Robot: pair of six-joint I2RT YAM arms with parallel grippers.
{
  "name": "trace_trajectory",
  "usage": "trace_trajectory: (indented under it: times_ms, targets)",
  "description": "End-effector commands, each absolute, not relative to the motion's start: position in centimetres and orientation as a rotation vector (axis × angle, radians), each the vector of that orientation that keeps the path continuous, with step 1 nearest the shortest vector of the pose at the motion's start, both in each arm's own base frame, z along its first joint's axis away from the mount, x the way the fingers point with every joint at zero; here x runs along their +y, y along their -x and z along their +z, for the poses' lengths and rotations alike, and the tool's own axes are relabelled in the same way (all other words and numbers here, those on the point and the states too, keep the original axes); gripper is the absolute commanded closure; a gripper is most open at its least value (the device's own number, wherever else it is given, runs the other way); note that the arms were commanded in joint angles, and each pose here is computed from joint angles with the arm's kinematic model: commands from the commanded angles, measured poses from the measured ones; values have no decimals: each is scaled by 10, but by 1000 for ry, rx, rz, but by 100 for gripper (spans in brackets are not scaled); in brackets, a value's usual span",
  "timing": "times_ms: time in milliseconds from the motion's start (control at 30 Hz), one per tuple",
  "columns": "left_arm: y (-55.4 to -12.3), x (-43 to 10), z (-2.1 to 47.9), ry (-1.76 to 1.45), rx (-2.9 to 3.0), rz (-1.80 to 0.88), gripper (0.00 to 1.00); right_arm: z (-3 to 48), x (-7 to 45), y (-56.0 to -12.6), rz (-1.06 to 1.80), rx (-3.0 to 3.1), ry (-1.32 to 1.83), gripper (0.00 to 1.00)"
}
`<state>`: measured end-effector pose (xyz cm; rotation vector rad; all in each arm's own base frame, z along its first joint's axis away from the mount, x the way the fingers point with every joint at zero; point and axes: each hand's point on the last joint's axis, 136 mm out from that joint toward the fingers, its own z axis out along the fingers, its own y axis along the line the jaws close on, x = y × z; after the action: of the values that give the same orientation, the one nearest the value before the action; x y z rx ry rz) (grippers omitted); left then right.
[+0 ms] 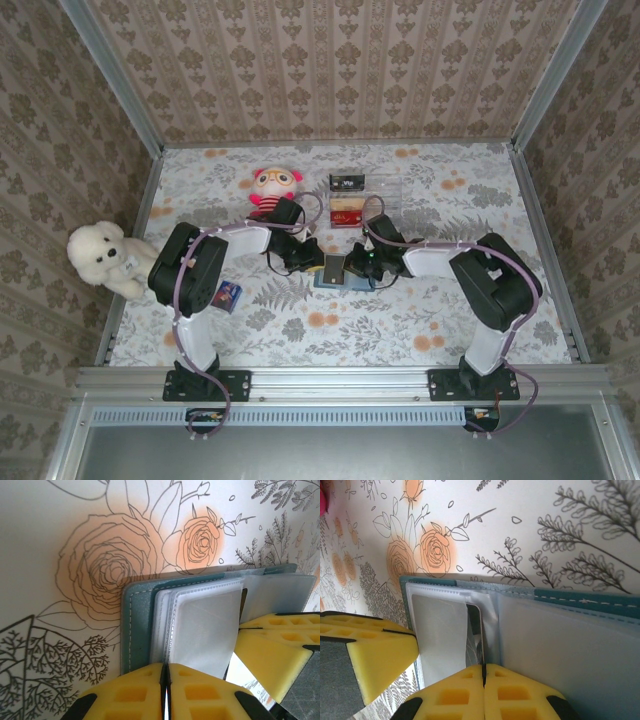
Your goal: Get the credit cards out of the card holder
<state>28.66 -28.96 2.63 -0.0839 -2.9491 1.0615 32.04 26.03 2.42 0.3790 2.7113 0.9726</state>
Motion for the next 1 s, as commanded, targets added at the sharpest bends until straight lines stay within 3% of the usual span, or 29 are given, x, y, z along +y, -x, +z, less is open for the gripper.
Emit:
trace_trajectory:
  times_ms: [0, 267, 467, 533, 700, 967]
  targets:
    - [-277, -282, 21, 90, -2944, 1017, 87, 32, 253, -312, 964, 2712, -342, 94]
    - [-279, -283, 25, 105, -2947, 1029, 88, 27, 247, -305, 931, 2744, -341, 92]
    - [-279, -283, 24, 107, -2947, 1025, 89, 20, 251, -307, 945, 2770, -373, 73]
    - [-277, -282, 23, 106, -2944, 1020, 89, 17, 254, -308, 955, 2778, -375, 71]
    - [-276, -282, 21, 107, -2937, 1018, 89, 14, 262, -308, 1012, 2786, -367, 71]
    - [-277, -284, 23, 114, -2937, 1024, 90, 15, 263, -309, 1025, 2776, -368, 80]
